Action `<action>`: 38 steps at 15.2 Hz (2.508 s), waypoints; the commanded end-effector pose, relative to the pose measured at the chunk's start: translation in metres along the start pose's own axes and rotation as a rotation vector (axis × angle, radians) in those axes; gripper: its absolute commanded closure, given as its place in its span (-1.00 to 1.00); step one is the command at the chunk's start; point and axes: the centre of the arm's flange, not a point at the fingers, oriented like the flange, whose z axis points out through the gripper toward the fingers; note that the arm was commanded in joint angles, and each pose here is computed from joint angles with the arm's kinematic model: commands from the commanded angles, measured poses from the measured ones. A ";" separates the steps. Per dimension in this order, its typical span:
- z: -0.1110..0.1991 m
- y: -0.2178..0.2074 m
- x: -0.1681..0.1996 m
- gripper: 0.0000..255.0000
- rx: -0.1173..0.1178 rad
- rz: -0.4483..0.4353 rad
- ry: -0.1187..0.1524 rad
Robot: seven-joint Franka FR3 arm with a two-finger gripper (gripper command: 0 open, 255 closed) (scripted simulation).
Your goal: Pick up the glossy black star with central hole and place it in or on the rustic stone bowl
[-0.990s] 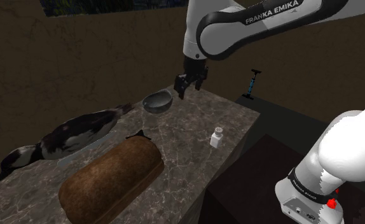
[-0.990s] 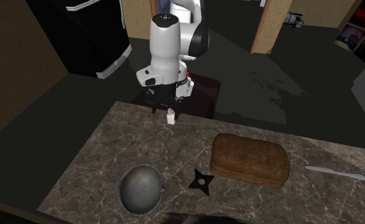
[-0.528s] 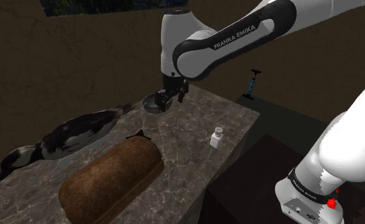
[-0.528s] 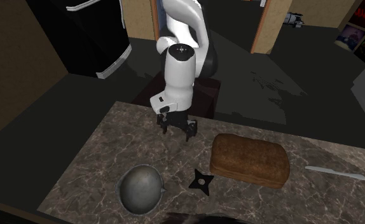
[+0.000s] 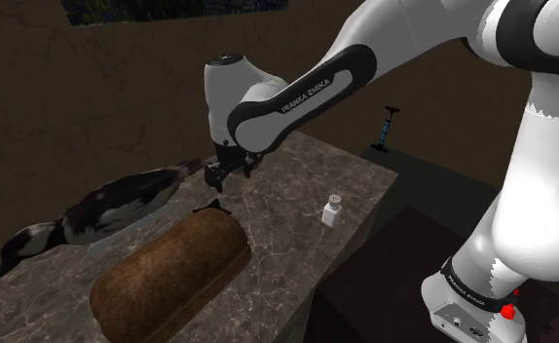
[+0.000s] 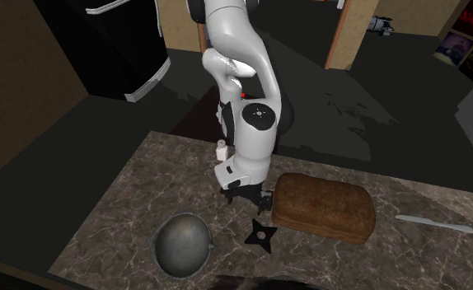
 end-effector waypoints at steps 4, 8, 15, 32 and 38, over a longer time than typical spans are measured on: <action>0.030 -0.019 0.011 -1.00 -0.001 0.004 -0.003; 0.051 -0.019 0.011 -1.00 -0.001 0.004 -0.003; 0.054 -0.019 0.011 -1.00 -0.001 0.004 -0.003; 0.047 -0.066 0.028 -1.00 -0.011 0.302 -0.192; 0.066 -0.086 0.034 -1.00 -0.015 0.436 -0.276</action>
